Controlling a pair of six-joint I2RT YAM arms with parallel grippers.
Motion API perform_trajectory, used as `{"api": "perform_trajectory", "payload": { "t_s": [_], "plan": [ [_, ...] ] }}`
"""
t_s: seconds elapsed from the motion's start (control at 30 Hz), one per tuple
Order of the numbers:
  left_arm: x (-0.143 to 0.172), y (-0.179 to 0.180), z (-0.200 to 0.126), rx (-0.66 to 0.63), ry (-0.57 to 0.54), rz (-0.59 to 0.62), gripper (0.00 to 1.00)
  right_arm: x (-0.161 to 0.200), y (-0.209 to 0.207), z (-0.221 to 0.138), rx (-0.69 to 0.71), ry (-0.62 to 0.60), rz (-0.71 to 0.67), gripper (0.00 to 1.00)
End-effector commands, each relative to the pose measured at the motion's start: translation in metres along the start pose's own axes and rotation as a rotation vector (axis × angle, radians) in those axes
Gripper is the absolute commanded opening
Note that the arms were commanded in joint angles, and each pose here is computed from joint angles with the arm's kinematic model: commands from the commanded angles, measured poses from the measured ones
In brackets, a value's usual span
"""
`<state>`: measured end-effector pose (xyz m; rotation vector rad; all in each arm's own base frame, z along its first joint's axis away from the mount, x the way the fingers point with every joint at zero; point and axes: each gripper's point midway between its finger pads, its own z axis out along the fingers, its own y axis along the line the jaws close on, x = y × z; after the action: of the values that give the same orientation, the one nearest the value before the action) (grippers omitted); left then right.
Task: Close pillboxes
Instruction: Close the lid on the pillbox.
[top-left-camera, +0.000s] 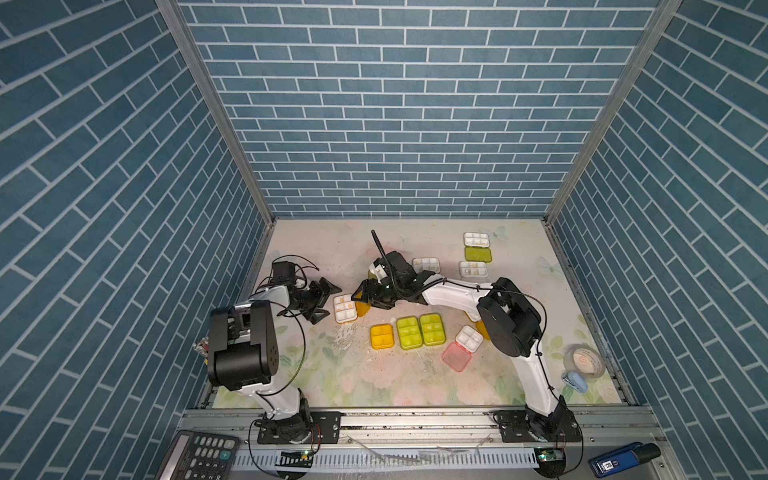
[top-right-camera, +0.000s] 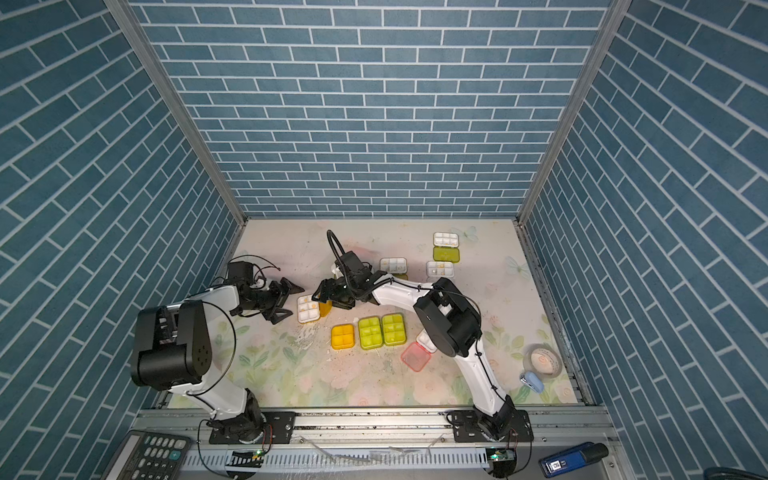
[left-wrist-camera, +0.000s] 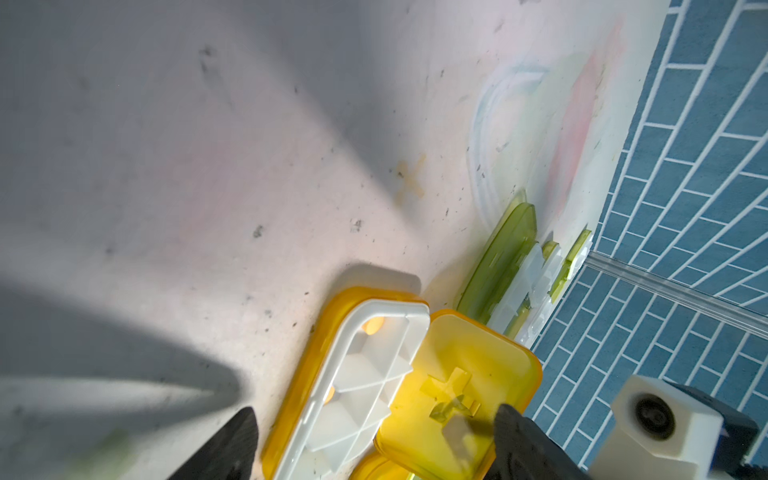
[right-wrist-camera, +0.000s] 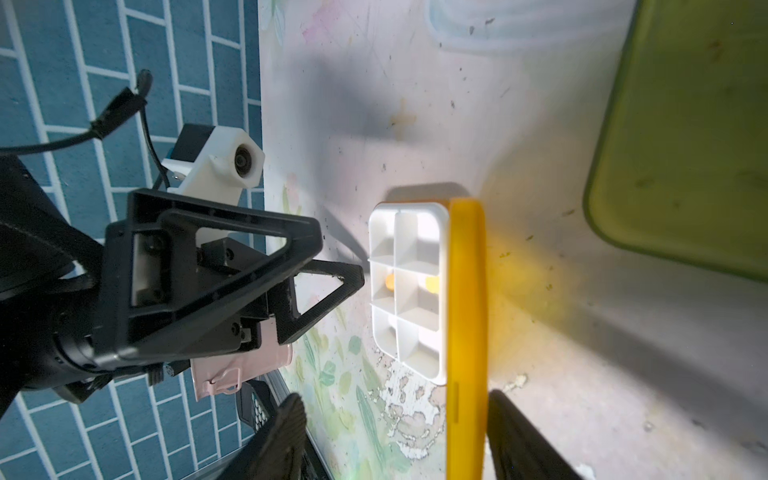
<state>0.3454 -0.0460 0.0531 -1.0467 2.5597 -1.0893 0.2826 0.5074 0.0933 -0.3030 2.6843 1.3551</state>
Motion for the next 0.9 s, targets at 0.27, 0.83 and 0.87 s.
{"api": "perform_trajectory", "payload": {
  "t_s": [0.27,0.83,0.87],
  "plan": [
    [-0.011,-0.006,-0.034,0.046,-0.113,0.006,0.90,0.011,0.020,0.029,-0.026,0.052,-0.046,0.68],
    [-0.009,-0.008,-0.032,0.076,-0.103,-0.008,0.90,0.005,-0.045,0.026,0.445,0.045,-0.261,0.67],
    [-0.009,-0.009,-0.032,0.079,-0.103,-0.009,0.90,0.005,-0.044,0.028,0.455,0.049,-0.279,0.67]
  ]
}}
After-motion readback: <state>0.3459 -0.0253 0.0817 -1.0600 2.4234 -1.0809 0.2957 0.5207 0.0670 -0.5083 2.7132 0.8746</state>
